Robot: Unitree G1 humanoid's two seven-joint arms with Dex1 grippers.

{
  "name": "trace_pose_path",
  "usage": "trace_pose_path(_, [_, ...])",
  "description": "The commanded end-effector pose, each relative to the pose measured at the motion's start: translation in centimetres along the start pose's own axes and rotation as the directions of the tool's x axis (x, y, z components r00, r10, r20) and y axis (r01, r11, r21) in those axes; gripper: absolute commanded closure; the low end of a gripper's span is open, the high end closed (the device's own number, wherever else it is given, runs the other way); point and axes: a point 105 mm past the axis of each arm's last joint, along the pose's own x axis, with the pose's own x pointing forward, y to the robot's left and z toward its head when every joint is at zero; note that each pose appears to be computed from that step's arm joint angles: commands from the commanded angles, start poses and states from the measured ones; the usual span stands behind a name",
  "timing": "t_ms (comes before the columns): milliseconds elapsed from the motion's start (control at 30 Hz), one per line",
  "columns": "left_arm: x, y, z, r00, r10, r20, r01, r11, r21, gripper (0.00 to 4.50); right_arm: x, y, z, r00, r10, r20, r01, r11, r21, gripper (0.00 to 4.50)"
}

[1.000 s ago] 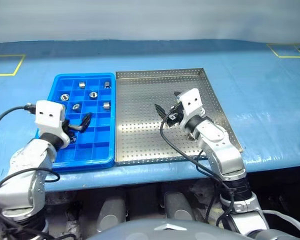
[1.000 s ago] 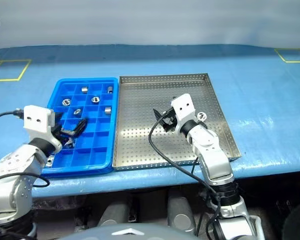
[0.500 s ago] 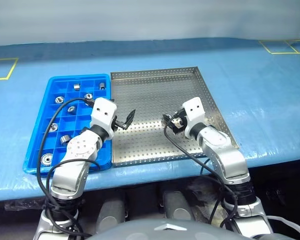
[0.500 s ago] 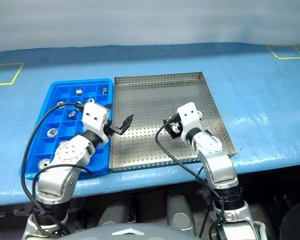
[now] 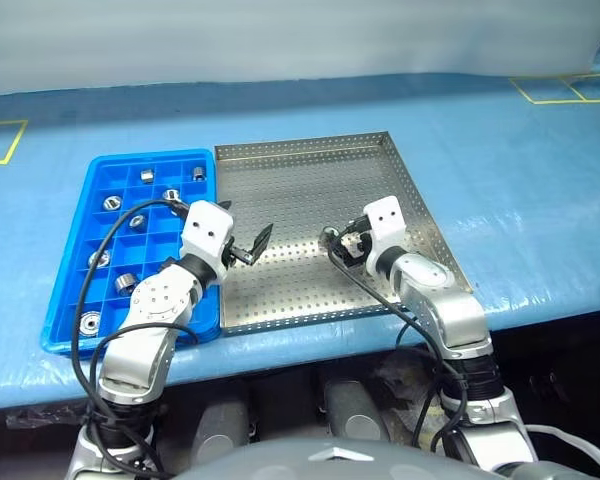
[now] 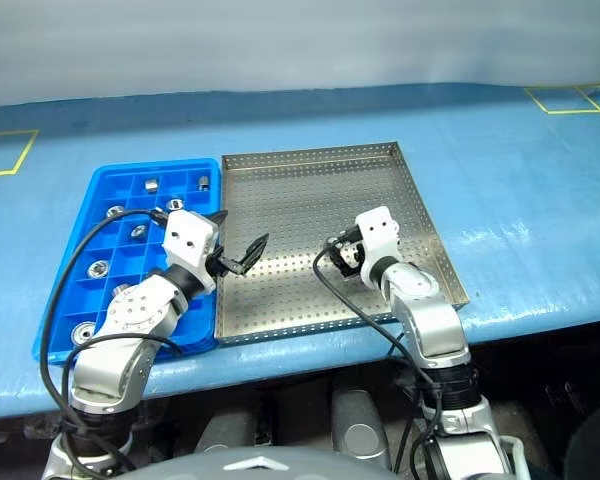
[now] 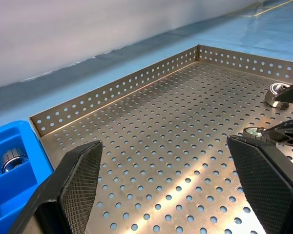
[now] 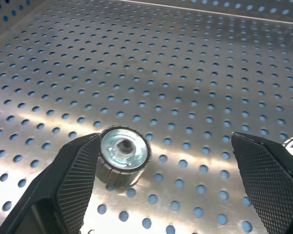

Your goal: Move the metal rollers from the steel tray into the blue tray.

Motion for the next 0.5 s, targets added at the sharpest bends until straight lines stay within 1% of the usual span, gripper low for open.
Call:
trace_pose_path(33, [-0.2,-0.1,0.6,1.0,-0.004,0.028,0.004,1.0,0.015,0.06,-0.5,-2.8,2.3,0.991,-0.106,0.086,0.108,0.994,-0.022,0.0])
trace_pose_path(133, [-0.1,-0.2,0.5,1.0,-0.013,0.024,0.012,1.0,0.018,0.06,-0.1,-4.3,2.3,0.985,-0.155,0.079,0.158,0.987,-0.033,0.0])
trace_pose_path(400, [0.0,-0.5,0.6,0.999,-0.025,0.027,0.024,0.999,0.024,0.06,1.6,-5.9,0.5,0.979,-0.201,0.018,0.2,0.979,0.023,0.0])
trace_pose_path(500, [0.0,-0.4,0.6,0.999,-0.024,0.027,0.024,0.999,0.025,0.06,2.1,-6.6,0.2,0.975,-0.221,0.018,0.221,0.975,0.034,0.0])
